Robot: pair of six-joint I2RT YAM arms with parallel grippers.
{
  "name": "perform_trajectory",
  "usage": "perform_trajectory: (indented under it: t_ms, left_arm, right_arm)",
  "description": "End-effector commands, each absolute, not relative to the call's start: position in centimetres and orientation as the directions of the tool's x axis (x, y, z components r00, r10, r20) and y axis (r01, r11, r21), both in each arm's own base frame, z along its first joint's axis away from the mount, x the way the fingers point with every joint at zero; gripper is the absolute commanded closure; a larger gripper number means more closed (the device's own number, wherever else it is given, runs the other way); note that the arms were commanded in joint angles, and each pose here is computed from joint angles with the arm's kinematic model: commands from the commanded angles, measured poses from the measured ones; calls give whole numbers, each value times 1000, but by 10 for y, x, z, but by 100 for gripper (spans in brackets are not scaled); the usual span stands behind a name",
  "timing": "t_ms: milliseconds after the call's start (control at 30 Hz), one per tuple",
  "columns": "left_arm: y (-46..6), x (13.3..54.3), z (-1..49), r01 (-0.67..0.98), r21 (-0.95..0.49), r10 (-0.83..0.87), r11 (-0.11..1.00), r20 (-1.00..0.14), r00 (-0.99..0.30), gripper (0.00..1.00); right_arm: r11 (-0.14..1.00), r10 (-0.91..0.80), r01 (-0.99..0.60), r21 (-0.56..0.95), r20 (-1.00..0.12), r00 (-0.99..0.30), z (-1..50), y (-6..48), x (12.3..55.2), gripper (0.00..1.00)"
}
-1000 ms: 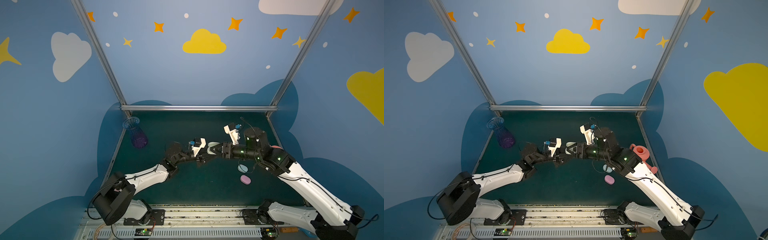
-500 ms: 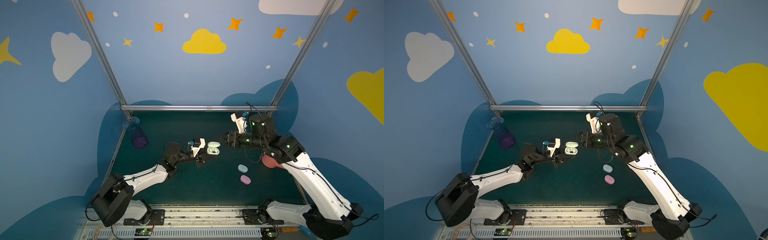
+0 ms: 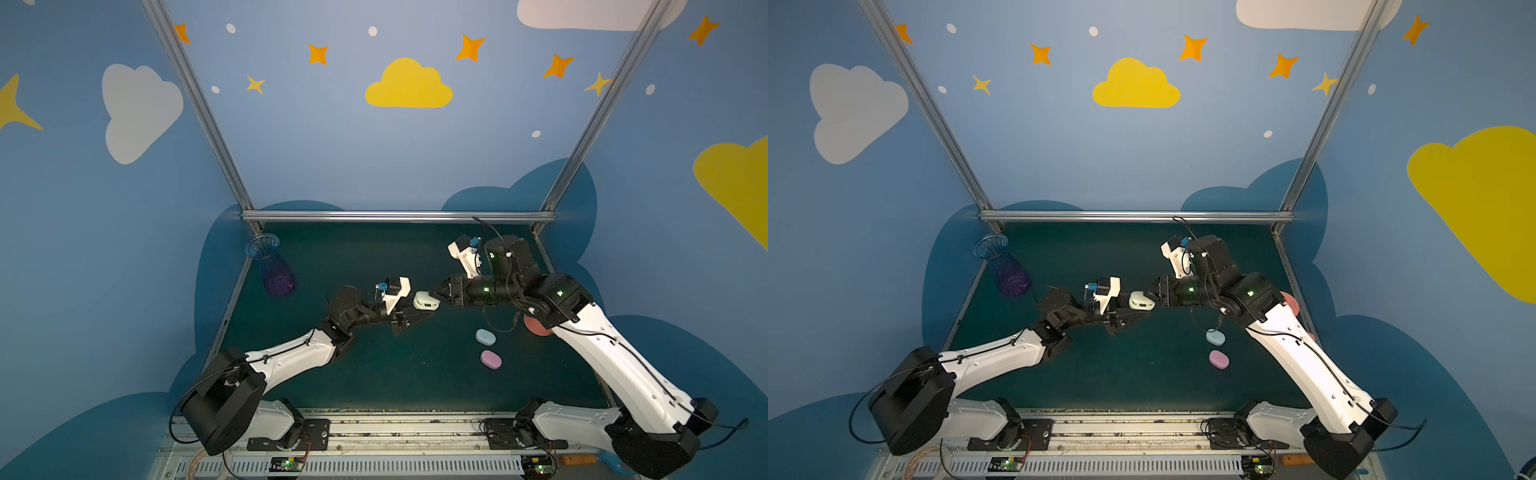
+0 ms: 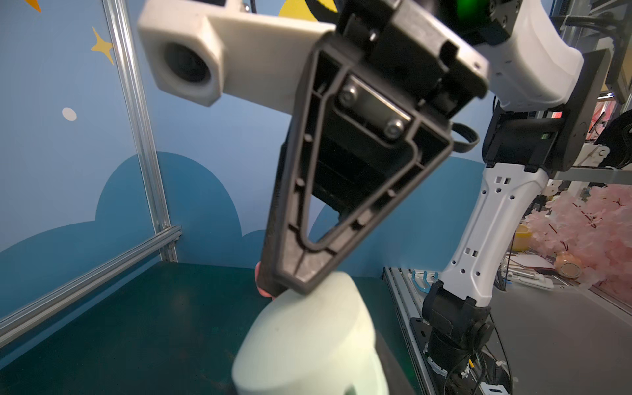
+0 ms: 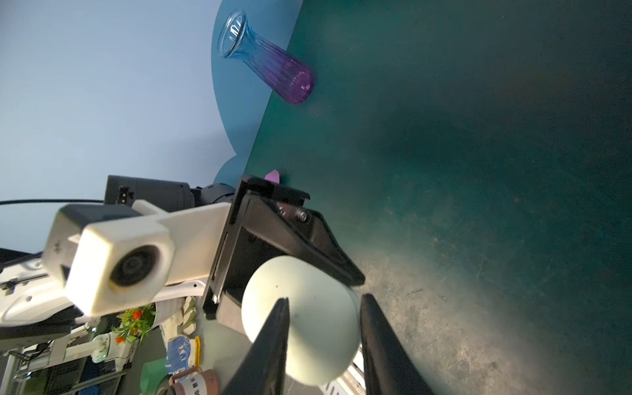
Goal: Insert wireless bluetooth earbuds into charging case
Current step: Close the charging case, then place the charging case at the bottom-right of the table.
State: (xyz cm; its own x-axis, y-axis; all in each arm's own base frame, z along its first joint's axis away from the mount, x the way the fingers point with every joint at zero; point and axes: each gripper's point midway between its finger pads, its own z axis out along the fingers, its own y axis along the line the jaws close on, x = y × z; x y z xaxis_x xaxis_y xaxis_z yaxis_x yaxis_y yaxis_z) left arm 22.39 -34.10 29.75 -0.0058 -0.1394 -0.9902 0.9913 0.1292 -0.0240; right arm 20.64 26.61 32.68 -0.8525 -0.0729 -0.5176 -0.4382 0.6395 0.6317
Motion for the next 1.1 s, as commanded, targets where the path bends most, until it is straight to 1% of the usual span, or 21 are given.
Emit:
perform_trajectory:
  t_ms: [0,100,200,233,300,333,367,567,700,933,967,1067]
  left_arm:
    - [-338,223,308,991,5,-160,137,-987,27,96]
    - [-339,224,308,990,2,-160,139,-987,24,96]
    - [-339,224,308,990,1,-158,141,-987,23,96]
    - [-339,224,307,990,0,-155,142,-988,23,96]
    - [-339,224,306,990,-2,-148,142,-989,19,96]
    - [-340,226,305,990,-6,-142,144,-990,15,96]
    - [-340,227,303,989,-10,-139,147,-990,11,96]
    - [-343,230,299,989,-18,-128,150,-992,1,96]
    - [-344,229,298,989,-14,-121,149,-993,4,96]
    - [-344,228,296,988,-11,-110,153,-994,6,96]
    - [-344,228,296,988,-12,-109,153,-994,5,96]
    - [-344,228,295,988,-11,-108,154,-994,5,96]
  right_arm:
    - [627,-88,-430,650,-489,-868,321,270,195,67]
    - [661,-119,-430,614,-480,-869,312,268,195,67]
    - [728,-167,-442,524,-490,-855,306,263,195,63]
    - [745,-169,-438,503,-493,-853,307,261,197,60]
    - [767,-163,-430,475,-504,-848,309,257,199,49]
    - [770,-156,-426,475,-507,-847,310,257,200,42]
    - [767,-148,-424,481,-510,-847,312,259,200,38]
    - [755,-144,-420,504,-498,-855,309,273,201,28]
    - [746,-139,-419,518,-494,-858,307,281,203,26]
    - [731,-129,-416,541,-488,-863,307,293,208,28]
    - [729,-129,-415,545,-487,-864,307,294,209,29]
    - [726,-127,-411,552,-479,-869,305,296,209,39]
